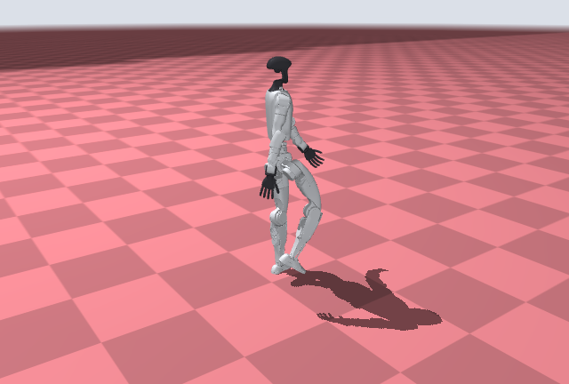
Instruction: In place motions
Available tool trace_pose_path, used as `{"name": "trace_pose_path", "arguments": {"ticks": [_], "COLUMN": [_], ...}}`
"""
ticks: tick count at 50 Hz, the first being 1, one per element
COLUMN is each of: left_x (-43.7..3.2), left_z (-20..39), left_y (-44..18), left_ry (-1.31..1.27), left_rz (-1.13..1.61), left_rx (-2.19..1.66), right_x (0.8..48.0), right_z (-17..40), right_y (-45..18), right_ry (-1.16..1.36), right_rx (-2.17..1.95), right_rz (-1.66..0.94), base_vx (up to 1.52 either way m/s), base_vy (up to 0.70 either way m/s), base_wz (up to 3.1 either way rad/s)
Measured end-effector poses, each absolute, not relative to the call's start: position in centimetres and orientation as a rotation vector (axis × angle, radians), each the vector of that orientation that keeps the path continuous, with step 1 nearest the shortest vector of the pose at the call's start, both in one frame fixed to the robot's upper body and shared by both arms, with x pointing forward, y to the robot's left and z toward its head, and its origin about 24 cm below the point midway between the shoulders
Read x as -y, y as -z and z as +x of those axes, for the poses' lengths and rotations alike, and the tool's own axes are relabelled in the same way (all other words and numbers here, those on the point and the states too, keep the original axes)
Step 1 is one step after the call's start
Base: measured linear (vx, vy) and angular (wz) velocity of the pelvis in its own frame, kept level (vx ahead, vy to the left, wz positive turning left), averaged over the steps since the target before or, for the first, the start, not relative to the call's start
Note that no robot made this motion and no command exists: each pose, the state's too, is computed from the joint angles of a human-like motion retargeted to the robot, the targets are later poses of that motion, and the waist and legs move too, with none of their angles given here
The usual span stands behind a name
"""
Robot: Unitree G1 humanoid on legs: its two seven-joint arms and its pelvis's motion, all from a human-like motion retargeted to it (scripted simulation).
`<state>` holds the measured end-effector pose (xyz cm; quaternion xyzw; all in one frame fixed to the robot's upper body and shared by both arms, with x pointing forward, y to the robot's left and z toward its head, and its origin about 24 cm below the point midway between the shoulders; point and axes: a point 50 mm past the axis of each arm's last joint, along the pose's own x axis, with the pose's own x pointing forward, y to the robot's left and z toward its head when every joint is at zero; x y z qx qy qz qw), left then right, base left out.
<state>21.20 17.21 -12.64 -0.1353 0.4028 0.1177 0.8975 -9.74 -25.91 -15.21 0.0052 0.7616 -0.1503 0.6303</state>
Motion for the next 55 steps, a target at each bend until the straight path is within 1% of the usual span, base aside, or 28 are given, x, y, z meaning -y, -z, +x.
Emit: {"name": "trace_pose_path", "arguments": {"ticks": [5,10,13,17,20,25,28,32,36,43,49,53,55], "left_x": [-16.2,-15.2,-15.3,-16.8,-17.0,-17.4,-17.7,-17.2,-17.2,-17.4,-17.2,-17.5,-17.4], "left_z": [16.0,7.2,2.8,-2.8,-7.4,-13.5,-15.1,-15.6,-14.0,-11.0,-9.8,-8.1,-6.4], "left_y": [15.2,17.6,18.1,17.9,17.3,15.6,14.9,14.8,15.4,16.3,16.7,17.1,17.5], "left_ry": [-0.225,-0.188,-0.172,-0.217,-0.269,-0.315,-0.321,-0.391,-0.474,-0.400,-0.418,-0.511,-0.519], "left_rz": [-0.264,-0.252,-0.249,-0.273,-0.289,-0.265,-0.268,-0.325,-0.372,-0.352,-0.380,-0.365,-0.381], "left_rx": [-1.017,-1.291,-1.399,-1.496,-1.634,-1.869,-1.899,-1.907,-1.834,-1.748,-1.693,-1.624,-1.592], "right_x": [23.7,20.6,18.6,15.3,13.6,12.6,12.7,12.6,12.5,12.5,12.3,12.9,13.3], "right_z": [-5.4,0.5,6.6,15.9,21.3,27.0,29.2,30.4,30.2,28.2,24.0,19.3,16.5], "right_y": [16.7,17.7,17.6,15.4,12.8,8.8,6.9,5.7,5.7,7.6,10.8,13.6,15.0], "right_ry": [0.291,0.186,0.052,-0.161,-0.256,-0.181,-0.194,-0.214,-0.196,-0.183,-0.218,-0.258,-0.290], "right_rx": [-1.613,-1.495,-1.365,-1.119,-0.962,-0.716,-0.633,-0.580,-0.560,-0.634,-0.757,-0.903,-1.002], "right_rz": [0.056,0.027,0.013,-0.093,-0.099,-0.083,-0.105,-0.132,-0.105,-0.086,-0.123,-0.157,-0.175], "base_vx": [-0.07,-0.06,-0.32,-0.26,0.00,0.04,-0.04,0.01,0.02,0.02,0.18,0.31,0.17], "base_vy": [0.03,0.10,0.08,0.02,-0.02,-0.16,-0.04,-0.02,-0.03,0.02,-0.11,-0.17,-0.19], "base_wz": [0.33,0.02,-0.22,0.41,0.34,-0.12,-0.30,-0.02,0.14,0.29,-0.14,-0.12,0.82]}}
